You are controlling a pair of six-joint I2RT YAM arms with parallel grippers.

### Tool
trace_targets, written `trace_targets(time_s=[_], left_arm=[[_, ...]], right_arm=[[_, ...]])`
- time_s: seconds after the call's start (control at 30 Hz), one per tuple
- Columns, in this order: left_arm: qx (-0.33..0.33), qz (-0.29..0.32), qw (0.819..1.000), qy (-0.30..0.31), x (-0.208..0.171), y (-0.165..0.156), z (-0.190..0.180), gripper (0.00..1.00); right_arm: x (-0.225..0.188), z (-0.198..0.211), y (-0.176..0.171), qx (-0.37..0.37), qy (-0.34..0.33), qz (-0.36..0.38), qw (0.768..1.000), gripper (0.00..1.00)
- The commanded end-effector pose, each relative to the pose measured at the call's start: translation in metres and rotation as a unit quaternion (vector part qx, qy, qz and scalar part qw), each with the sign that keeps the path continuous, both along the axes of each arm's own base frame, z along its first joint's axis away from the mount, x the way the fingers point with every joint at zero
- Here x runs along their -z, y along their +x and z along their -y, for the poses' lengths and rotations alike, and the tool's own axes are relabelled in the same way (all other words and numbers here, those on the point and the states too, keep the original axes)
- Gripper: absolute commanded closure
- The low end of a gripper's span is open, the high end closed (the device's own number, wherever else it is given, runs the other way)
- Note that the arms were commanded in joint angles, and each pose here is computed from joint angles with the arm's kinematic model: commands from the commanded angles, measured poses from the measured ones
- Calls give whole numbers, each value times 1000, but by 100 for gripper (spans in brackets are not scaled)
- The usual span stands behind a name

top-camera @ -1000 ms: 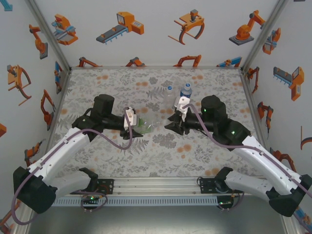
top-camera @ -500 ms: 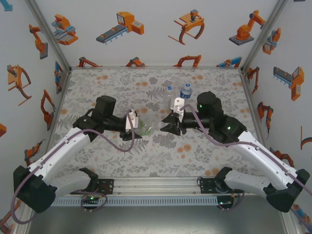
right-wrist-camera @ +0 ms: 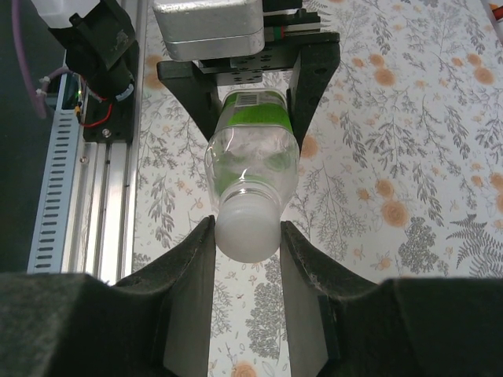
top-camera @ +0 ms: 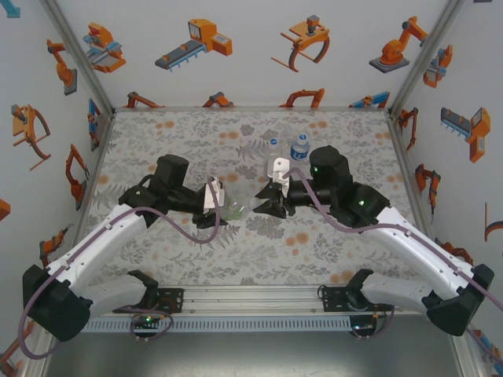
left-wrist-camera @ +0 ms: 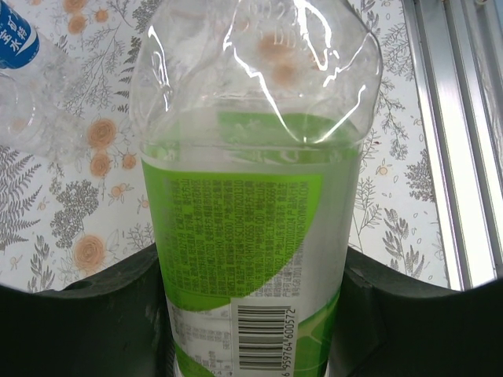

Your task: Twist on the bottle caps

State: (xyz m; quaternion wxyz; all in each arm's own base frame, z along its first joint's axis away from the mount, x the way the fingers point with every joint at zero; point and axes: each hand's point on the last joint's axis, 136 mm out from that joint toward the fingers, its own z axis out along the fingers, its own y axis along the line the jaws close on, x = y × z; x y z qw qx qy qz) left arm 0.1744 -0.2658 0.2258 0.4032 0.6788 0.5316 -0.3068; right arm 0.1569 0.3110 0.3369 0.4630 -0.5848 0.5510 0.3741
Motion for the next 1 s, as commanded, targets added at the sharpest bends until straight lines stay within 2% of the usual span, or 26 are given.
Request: trace_targets(time_s=[0.0,0.17,0.47,0.67,0.83,0.97], left_arm=[[21,11,999,-26,-21,-5,6,100],[47,4,998,-43,-25,-14,8,100],[93,-13,994,-60,-29,-30,9,100],[110,-23,991,-68,-33,-37,9,100],[111,-30,991,-66,-34,-37,9,100],[97,-29,993,-57,-33,-32,9,100]], right_arm=[[-8,-3,-8,-25,-2,25,999,89],[7,1,-11,-43,-32,54,997,89],[3,-2,-26,-110,-11,123,986,93],[5,-2,-32,-142,-8,144,979,95],[14,-4,-29,-141,-29,127,981,98],[17,-11,-13,-82,-27,47,995,100]])
